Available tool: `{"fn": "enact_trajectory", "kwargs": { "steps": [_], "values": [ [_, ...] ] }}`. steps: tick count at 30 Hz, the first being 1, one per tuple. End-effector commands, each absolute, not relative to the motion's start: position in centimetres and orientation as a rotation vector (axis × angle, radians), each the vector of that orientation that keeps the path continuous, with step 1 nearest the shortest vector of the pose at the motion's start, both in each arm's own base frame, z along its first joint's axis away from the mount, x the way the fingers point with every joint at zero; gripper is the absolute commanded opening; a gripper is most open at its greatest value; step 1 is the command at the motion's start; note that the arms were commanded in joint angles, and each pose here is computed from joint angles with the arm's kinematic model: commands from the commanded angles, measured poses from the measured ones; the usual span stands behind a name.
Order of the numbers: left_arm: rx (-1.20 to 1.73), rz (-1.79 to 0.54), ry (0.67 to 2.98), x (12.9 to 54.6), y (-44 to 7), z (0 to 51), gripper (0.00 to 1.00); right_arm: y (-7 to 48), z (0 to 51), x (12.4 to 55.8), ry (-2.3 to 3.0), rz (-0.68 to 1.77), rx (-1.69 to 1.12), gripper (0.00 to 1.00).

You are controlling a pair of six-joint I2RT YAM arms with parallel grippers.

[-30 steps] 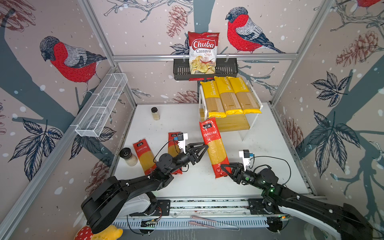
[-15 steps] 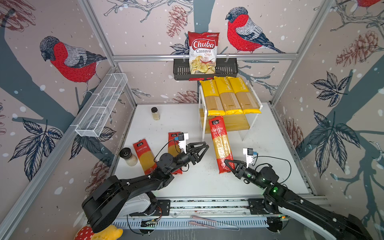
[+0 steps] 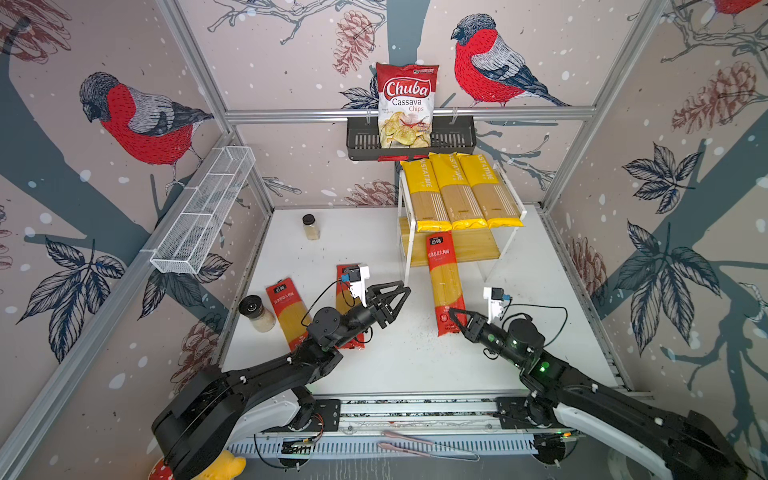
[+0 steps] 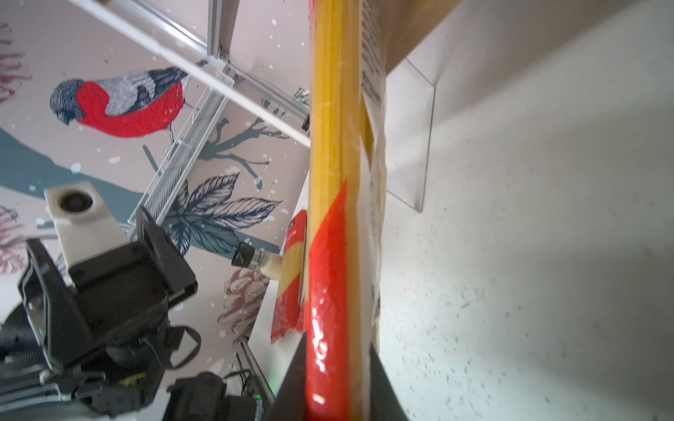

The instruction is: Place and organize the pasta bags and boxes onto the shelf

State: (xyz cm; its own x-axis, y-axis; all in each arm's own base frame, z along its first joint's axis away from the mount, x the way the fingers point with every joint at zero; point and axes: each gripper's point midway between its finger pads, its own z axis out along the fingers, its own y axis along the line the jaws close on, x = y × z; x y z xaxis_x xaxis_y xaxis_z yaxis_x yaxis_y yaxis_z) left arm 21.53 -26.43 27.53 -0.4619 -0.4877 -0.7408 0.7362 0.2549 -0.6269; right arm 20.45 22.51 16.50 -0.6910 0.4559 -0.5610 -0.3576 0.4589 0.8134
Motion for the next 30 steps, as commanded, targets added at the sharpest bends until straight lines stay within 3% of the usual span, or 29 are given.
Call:
{"fn": "enact_trajectory", "kwargs": {
  "steps": [1,9,16,24,30],
  "values": [
    [0.243,-1.343,1.524,22.3,-25.8,26.3,0.54,23.4,20.9,22.1,1.804,1.401,0.114,0.00],
    [0.214,-1.293,1.545,22.2,-24.4,25.9,0.54,27.0,23.6,25.9,1.844,1.481,0.140,0.02],
    [0.187,-1.318,1.553,22.1,-24.2,25.2,0.54,28.9,21.8,29.1,1.918,1.506,0.201,0.10],
    [0.182,-1.326,1.552,22.0,-24.2,25.2,0.54,28.8,19.2,30.6,2.003,1.513,0.260,0.42],
    [0.185,-1.344,1.552,22.0,-24.4,25.1,0.54,28.1,18.2,29.3,2.019,1.518,0.296,0.55]
  ]
}}
